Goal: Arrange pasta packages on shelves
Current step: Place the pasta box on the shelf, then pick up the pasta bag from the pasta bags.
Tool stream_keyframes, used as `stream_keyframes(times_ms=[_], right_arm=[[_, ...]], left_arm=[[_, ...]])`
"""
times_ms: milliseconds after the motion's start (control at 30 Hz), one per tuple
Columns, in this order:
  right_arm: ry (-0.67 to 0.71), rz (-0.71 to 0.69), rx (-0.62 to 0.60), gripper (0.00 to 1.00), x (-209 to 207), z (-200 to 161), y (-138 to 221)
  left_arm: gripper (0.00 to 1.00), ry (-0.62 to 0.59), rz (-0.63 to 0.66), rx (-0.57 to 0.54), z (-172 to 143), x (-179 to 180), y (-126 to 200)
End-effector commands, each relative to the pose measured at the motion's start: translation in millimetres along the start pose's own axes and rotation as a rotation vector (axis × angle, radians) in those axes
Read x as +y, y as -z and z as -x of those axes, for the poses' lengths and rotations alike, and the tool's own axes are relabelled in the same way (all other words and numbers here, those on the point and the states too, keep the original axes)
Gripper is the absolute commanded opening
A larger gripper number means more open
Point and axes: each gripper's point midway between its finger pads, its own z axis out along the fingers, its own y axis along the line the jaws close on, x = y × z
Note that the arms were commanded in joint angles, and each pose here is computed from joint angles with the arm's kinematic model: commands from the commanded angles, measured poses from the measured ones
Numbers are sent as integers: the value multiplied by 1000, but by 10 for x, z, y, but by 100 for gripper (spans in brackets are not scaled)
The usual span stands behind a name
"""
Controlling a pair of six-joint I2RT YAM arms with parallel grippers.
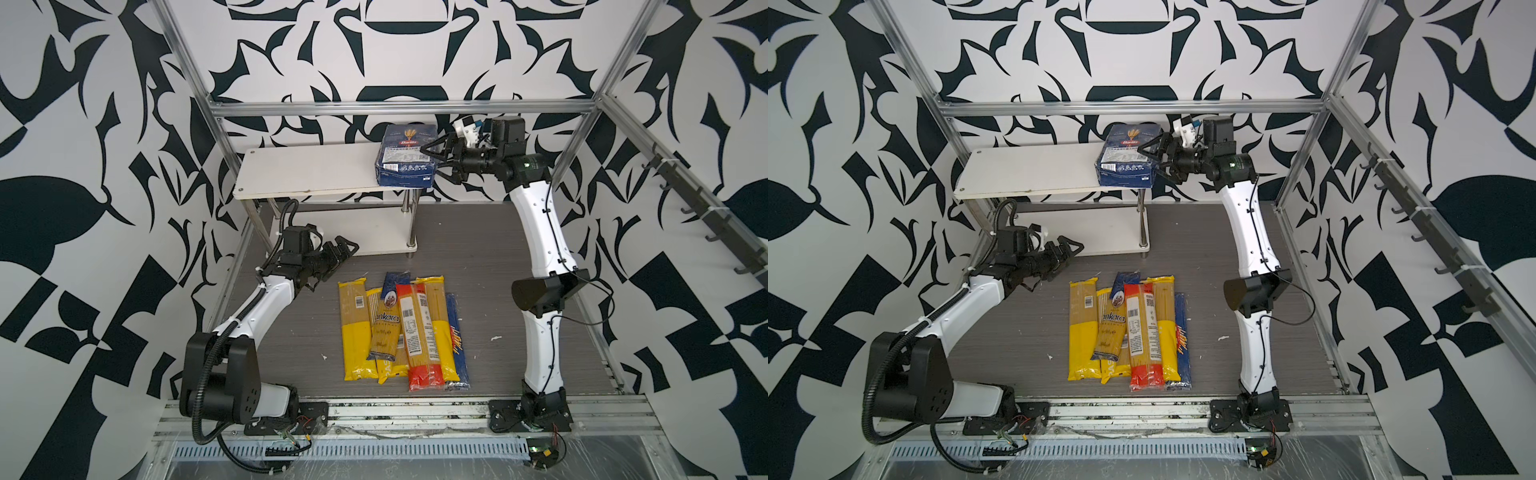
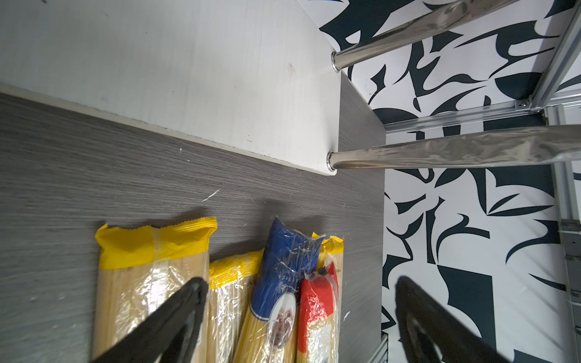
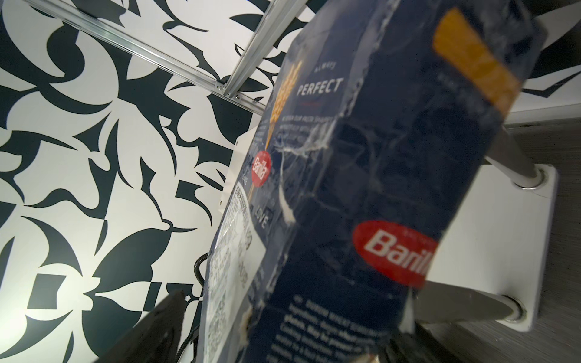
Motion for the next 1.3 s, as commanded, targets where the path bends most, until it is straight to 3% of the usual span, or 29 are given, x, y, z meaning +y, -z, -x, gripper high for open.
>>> stream_keyframes(times_ms=[0, 100, 333, 733, 833, 1067, 1133, 1267], right_arm=[[109, 169, -13, 93, 546, 34, -16], [109, 183, -3, 94, 537, 32, -55], [137, 4, -21, 96, 264, -36, 243], [169, -115, -22, 97, 229, -187, 487], [194, -246, -24, 99, 69, -295, 569], [240, -751, 179, 99, -762, -1076, 726], [260, -816, 228, 99, -867, -1323, 753], [222, -819, 270, 99, -982, -1757, 835]], left_arm=[[96, -2, -7, -15, 3, -43, 77], [96, -3, -6, -13, 3, -48, 78], [96, -4, -22, 20, -15, -76, 38], [96, -16, -36, 24, -6, -106, 20], [96, -43, -29, 5, -17, -106, 80], [97, -74, 54, -15, -172, 74, 256], [99, -55, 71, -15, -264, 148, 298], [99, 0, 121, -11, -474, 328, 337]])
